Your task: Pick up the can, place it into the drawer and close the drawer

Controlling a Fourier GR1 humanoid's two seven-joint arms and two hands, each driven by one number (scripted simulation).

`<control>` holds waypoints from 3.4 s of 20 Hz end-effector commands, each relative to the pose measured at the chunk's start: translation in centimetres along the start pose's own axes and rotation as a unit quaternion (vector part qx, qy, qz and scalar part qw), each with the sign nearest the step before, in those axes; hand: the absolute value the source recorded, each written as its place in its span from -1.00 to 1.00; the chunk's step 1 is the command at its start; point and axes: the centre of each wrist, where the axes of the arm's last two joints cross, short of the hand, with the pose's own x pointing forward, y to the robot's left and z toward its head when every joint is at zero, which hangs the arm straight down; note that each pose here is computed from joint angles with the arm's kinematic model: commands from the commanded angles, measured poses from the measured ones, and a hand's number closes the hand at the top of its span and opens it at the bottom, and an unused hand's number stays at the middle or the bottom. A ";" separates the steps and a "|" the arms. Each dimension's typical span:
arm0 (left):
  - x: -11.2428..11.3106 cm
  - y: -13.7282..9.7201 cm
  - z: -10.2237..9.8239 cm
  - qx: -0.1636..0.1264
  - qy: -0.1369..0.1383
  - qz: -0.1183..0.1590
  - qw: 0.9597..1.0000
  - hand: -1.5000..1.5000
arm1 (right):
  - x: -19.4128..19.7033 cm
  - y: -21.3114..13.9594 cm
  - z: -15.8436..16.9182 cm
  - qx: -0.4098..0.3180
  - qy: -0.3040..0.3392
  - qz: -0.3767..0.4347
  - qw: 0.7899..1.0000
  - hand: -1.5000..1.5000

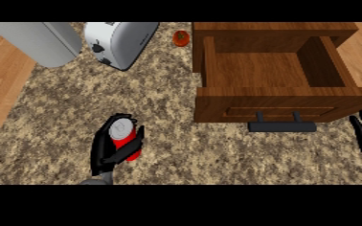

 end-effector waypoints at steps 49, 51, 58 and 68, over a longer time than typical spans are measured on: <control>30.7 -19.6 -12.4 -0.174 -0.132 -0.021 0.976 1.00 | 0.4 -0.7 -0.5 -0.016 -0.011 0.005 1.000 -1.00; 32.6 -20.6 -12.8 -0.168 -0.127 -0.033 0.977 1.00 | 0.1 -0.9 1.0 -0.003 -0.015 -0.007 1.000 -1.00; 34.0 -23.9 -12.7 -0.167 -0.117 -0.046 0.978 1.00 | 0.8 -0.3 0.5 -0.012 -0.011 0.004 1.000 -1.00; 33.1 -25.9 -13.8 -0.163 -0.111 -0.069 0.978 1.00 | 0.0 -1.7 -2.1 -0.004 -0.019 -0.002 1.000 -1.00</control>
